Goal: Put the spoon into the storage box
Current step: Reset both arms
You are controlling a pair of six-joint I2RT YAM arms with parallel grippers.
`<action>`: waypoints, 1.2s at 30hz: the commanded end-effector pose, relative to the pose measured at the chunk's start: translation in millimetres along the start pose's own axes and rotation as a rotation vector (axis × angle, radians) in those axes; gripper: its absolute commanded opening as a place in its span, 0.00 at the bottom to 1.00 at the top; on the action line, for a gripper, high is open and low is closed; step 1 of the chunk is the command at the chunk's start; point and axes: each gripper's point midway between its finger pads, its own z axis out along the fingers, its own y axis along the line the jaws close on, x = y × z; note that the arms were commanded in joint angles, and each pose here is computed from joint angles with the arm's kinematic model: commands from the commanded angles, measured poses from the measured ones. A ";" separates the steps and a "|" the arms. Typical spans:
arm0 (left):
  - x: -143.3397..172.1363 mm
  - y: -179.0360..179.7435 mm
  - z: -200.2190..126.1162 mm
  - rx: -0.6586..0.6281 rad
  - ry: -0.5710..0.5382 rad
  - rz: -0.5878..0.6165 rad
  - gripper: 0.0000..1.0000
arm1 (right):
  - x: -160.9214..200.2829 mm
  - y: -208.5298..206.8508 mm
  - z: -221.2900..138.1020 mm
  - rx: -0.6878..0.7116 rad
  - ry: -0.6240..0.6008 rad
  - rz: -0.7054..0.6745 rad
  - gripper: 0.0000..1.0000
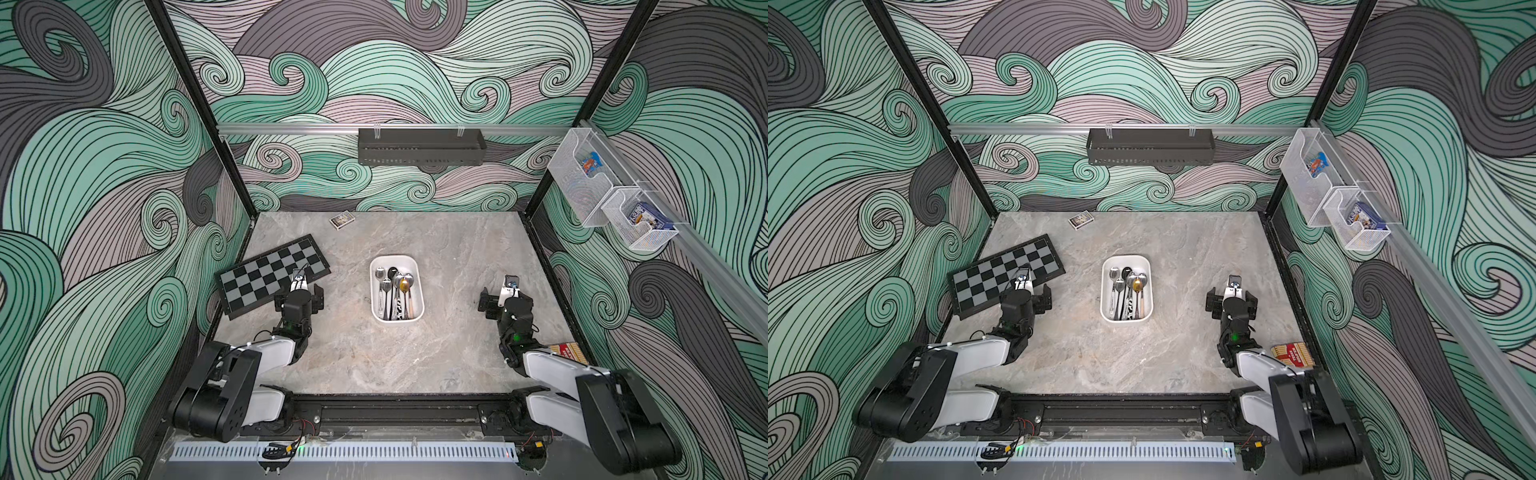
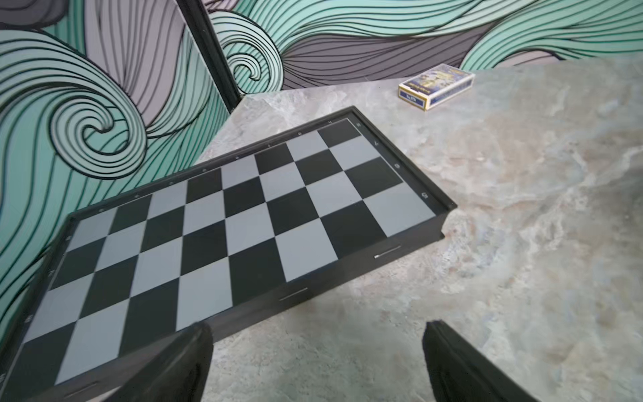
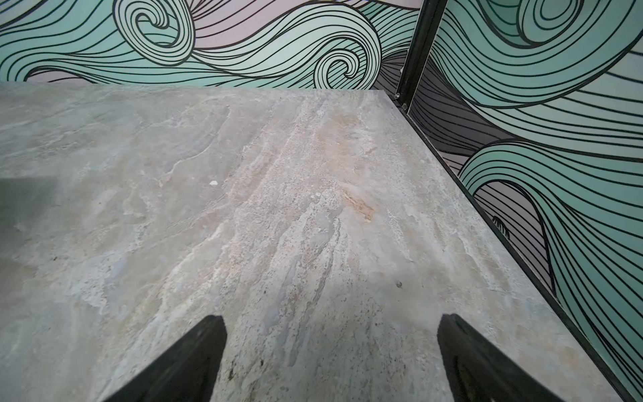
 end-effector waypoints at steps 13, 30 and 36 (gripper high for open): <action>-20.0 -4.8 52.3 0.249 -0.027 -0.160 0.99 | -25.7 42.3 56.3 -0.260 -0.010 0.000 0.99; -22.7 -18.2 48.7 0.356 -0.035 -0.148 0.99 | -28.3 49.4 53.1 -0.301 -0.036 -0.018 0.99; -22.7 -18.4 48.9 0.356 -0.036 -0.147 0.99 | -28.4 49.6 53.3 -0.302 -0.036 -0.018 0.99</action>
